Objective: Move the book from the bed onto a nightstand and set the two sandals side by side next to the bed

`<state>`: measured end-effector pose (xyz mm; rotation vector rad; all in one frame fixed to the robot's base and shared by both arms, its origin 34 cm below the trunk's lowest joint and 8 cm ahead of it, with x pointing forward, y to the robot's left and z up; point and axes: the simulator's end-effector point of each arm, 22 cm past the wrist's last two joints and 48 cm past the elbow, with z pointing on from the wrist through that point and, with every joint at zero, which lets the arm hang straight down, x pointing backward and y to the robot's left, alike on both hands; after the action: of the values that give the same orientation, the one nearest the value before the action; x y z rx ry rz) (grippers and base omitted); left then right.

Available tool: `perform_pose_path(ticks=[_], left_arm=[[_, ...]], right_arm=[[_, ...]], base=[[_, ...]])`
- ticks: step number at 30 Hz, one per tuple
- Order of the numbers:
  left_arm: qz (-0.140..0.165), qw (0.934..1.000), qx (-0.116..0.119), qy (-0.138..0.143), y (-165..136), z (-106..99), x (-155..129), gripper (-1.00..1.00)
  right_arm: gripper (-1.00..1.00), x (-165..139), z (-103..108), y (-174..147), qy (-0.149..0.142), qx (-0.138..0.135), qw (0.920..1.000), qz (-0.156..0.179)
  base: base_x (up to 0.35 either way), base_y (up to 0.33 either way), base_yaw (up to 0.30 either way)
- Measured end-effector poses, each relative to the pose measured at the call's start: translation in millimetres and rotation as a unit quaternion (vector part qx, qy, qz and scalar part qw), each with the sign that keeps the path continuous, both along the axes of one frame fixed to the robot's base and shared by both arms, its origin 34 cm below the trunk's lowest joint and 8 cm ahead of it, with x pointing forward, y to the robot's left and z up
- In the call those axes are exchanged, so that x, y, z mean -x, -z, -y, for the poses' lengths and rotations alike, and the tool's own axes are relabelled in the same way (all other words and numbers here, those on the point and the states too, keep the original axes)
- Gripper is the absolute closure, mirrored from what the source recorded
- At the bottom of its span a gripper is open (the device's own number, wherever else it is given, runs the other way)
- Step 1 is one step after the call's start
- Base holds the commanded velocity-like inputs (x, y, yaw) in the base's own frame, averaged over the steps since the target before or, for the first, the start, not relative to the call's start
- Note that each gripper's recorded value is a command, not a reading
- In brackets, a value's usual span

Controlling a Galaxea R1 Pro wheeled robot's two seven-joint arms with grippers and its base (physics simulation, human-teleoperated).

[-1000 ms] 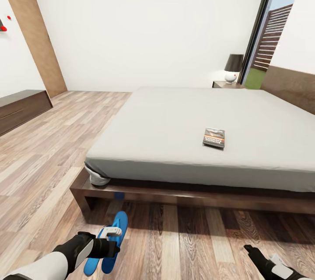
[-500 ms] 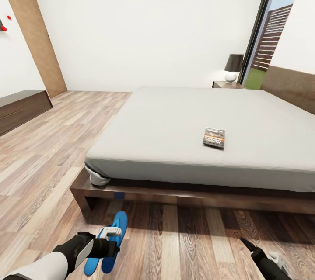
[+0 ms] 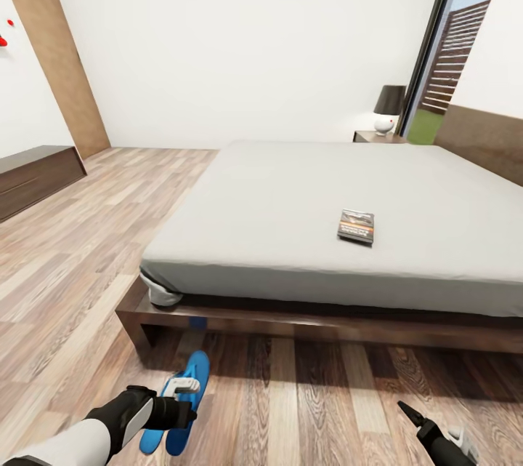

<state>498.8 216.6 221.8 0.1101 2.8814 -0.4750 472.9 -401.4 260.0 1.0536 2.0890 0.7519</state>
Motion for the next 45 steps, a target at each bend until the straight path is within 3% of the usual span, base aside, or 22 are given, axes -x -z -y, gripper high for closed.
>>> perform_pose_path(ticks=[35, 45], left_arm=[[-0.059, 0.9981, 0.004, -0.017, 58.5, -1.3, 35.9, 1.0], [-0.037, 0.9982, 0.015, -0.044, 60.2, -2.3, 23.8, 1.0]], right_arm=[[-1.0, 39.6, -14.2, 59.6, -0.003, -0.009, 0.9975, -0.07], [-1.0, 45.3, -14.2, 64.7, -0.002, -0.01, 0.997, -0.077]], base=[[0.0, 0.0, 0.0], [0.0, 0.0, 0.0]])
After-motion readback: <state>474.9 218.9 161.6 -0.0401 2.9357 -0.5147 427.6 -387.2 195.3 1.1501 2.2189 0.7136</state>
